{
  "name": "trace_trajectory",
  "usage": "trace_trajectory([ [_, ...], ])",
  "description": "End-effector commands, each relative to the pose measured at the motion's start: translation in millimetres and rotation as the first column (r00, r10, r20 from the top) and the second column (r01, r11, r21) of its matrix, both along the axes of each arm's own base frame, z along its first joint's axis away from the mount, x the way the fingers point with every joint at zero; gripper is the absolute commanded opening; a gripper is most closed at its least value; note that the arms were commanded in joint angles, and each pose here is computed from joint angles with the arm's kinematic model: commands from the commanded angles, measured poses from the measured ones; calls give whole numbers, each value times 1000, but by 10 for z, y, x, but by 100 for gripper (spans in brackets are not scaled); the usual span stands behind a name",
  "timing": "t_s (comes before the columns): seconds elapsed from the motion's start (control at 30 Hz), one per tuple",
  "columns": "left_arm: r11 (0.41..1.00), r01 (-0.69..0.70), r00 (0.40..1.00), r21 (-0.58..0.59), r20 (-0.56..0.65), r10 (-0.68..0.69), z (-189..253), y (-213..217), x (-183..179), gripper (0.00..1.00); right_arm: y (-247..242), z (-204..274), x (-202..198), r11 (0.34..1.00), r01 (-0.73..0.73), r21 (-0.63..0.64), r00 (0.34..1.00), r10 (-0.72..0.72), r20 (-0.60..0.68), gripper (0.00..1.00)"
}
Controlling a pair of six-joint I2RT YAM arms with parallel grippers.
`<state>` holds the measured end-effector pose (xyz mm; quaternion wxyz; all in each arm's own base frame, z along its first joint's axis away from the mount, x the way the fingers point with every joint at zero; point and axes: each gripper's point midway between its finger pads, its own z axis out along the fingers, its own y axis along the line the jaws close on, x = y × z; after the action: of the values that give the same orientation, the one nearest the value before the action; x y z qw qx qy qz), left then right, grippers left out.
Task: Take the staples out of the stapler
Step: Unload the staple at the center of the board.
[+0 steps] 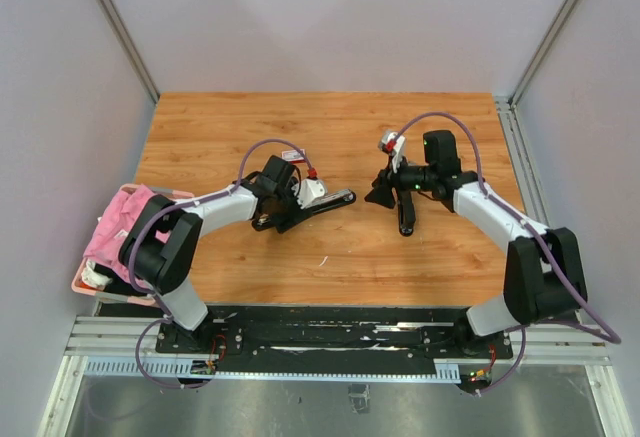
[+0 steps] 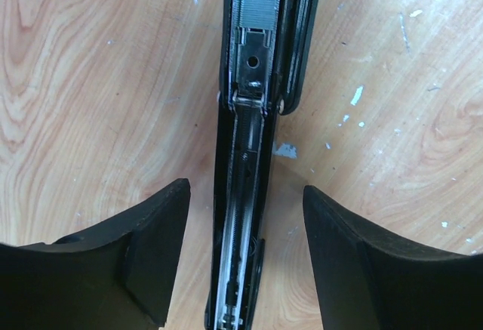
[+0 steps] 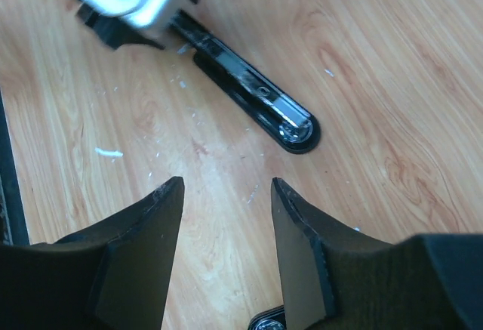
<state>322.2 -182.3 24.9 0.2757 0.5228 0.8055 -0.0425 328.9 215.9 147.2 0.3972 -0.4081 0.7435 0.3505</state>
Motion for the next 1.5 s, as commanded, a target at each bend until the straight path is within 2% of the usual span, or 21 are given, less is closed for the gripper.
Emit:
trace_trajectory([
  [0.0, 1000, -6, 1000, 11, -23, 6, -44, -34, 33, 64, 173, 184, -245, 969, -240, -55, 897, 243, 368, 52],
  [0.07, 1000, -3, 999, 11, -34, 3, -62, -50, 37, 56, 211, 186, -323, 959, -271, -85, 861, 281, 424, 52],
  [0.17, 1000, 8, 999, 4, -53, -8, -62, -81, 25, 41, 256, 178, -372, 954, -285, -94, 850, 297, 435, 51],
  [0.3, 999, 31, 996, -18, -82, -32, -35, -129, -29, 25, 294, 142, -421, 945, -303, -124, 828, 326, 456, 51],
  [0.6, 993, 86, 977, -85, -185, -101, 34, -280, -200, 3, 318, 43, -519, 886, -351, -303, 625, 463, 628, 53],
  [0.77, 990, 92, 958, -110, -261, -118, 71, -348, -273, 2, 357, -110, -504, 845, -313, -434, 512, 535, 672, 55],
  [0.93, 988, 84, 934, -129, -336, -123, 87, -408, -338, 2, 441, -236, -494, 822, -272, -500, 441, 569, 694, 59],
  [1.07, 986, 69, 917, -154, -379, -123, 103, -450, -371, 1, 543, -370, -537, 804, -262, -534, 411, 594, 691, 64],
  [1.47, 974, 26, 866, -225, -481, -134, 101, -515, -472, 0, 762, -708, -613, 771, -248, -587, 383, 635, 671, 65],
])
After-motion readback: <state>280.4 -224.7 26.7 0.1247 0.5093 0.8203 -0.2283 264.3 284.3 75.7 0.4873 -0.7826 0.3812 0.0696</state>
